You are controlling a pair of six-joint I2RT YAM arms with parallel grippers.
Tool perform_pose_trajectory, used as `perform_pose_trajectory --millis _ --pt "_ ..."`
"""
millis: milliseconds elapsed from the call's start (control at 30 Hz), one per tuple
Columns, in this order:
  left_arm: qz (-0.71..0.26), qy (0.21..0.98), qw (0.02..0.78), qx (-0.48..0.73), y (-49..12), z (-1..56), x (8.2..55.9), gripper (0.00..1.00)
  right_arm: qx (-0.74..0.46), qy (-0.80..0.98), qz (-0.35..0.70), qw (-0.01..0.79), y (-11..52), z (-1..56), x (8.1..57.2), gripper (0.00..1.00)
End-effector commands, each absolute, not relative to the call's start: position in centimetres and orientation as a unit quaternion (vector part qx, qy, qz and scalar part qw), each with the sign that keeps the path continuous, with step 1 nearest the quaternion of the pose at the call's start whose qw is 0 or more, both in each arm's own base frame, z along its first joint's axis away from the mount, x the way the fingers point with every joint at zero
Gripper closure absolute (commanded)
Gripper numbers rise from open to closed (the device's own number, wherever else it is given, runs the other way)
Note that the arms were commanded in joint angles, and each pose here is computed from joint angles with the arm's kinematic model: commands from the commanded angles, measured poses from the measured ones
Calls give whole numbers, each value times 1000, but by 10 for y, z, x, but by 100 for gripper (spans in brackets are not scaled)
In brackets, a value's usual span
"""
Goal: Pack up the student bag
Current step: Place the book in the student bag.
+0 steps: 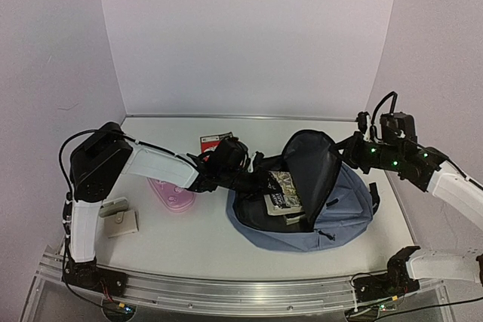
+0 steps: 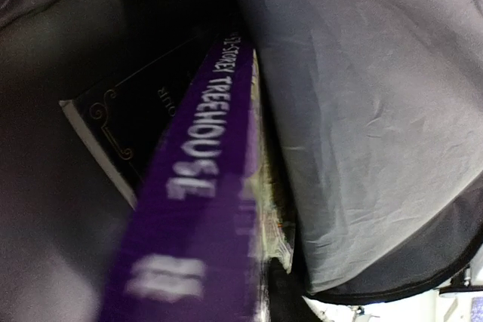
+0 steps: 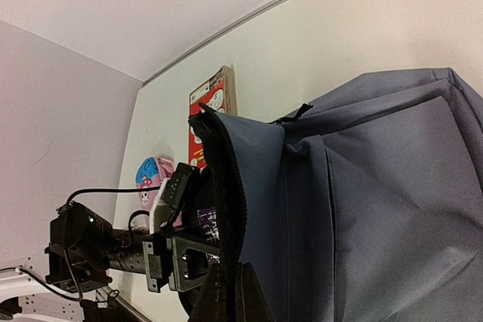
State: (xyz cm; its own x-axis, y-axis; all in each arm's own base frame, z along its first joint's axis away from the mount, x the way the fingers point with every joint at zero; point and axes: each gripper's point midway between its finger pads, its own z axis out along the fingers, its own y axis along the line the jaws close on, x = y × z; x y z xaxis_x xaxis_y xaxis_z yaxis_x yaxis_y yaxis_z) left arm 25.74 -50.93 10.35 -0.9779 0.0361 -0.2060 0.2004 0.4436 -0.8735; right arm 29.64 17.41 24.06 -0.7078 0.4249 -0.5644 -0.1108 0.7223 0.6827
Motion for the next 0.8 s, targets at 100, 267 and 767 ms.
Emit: perform_pose_trajectory --millis 100,267,767 --pt "-434 889 115 88 -488 97 262 41 88 830 372 407 174 260 303 100" --pt "-405 903 111 87 -474 91 256 29 85 829 372 408 174 260 302 100" --pt "-396 907 95 106 -488 84 243 36 82 831 371 408 174 259 302 100"
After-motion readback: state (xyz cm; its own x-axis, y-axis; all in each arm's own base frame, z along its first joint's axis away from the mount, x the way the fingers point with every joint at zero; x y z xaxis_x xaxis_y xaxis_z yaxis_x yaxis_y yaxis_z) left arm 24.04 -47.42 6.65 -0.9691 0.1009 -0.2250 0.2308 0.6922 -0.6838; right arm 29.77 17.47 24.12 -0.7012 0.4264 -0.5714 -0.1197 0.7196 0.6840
